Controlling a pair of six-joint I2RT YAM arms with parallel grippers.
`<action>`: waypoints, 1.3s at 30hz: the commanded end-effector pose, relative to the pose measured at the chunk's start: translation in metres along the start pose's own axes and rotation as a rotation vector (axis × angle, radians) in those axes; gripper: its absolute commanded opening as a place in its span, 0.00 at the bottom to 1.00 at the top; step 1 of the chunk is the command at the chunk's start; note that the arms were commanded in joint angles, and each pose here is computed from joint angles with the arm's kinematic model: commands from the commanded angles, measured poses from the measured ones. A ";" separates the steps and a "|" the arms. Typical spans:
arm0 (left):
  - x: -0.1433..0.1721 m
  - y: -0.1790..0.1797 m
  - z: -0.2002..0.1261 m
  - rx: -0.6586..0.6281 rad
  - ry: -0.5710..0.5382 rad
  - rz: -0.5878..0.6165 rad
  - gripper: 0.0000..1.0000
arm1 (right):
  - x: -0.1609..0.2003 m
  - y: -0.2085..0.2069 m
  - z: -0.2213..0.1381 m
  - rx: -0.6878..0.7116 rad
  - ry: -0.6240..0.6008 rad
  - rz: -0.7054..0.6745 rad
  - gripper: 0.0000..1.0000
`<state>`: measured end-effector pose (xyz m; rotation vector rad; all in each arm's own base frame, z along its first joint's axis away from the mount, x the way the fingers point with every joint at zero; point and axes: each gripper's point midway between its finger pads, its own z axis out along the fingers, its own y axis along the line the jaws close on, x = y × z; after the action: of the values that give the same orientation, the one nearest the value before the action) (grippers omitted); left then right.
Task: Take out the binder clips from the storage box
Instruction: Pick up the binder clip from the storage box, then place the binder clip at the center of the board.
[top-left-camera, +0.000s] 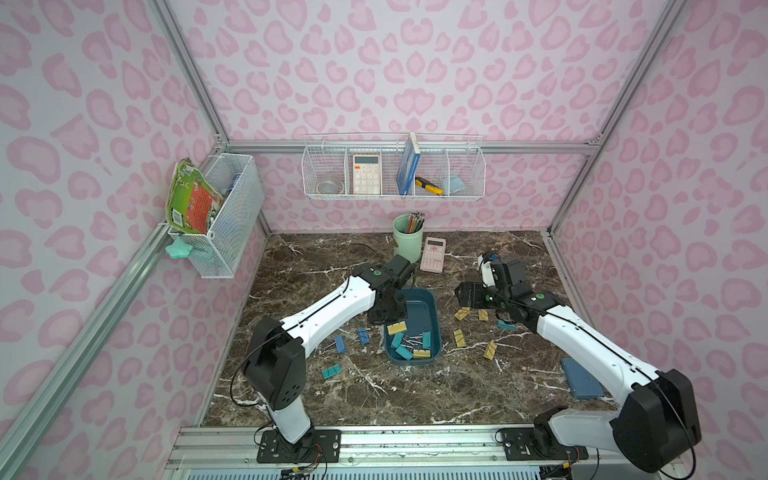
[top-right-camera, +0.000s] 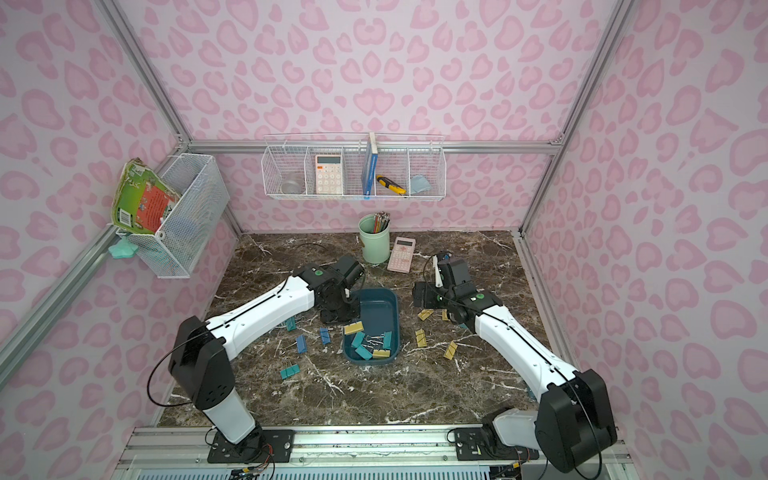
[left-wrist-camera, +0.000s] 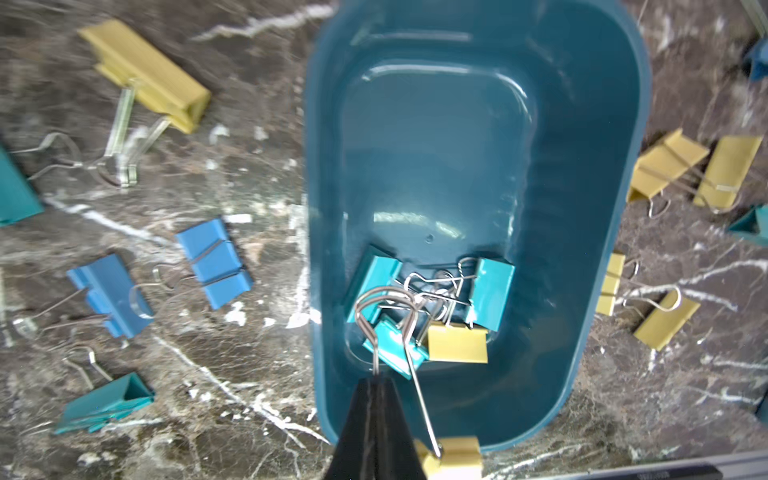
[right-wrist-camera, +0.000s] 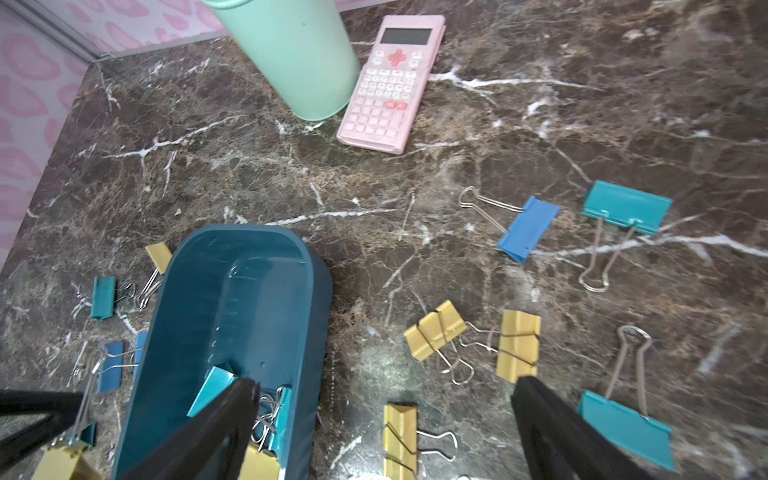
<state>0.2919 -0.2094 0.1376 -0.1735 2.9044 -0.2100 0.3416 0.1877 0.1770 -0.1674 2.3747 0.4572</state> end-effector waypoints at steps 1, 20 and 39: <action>0.008 0.046 -0.011 -0.121 -0.046 -0.103 0.00 | -0.010 0.018 0.009 -0.013 -0.021 -0.031 0.99; 0.081 0.109 0.053 -0.231 0.080 -0.186 0.00 | -0.007 0.055 0.022 -0.059 0.017 -0.105 0.99; 0.047 0.069 0.028 -0.105 0.020 -0.069 0.35 | 0.034 0.083 0.034 -0.094 0.155 -0.224 0.99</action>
<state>0.2368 -0.1394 0.0750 -0.4136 2.9464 -0.0009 0.3179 0.2860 0.1556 -0.5465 2.4342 0.4993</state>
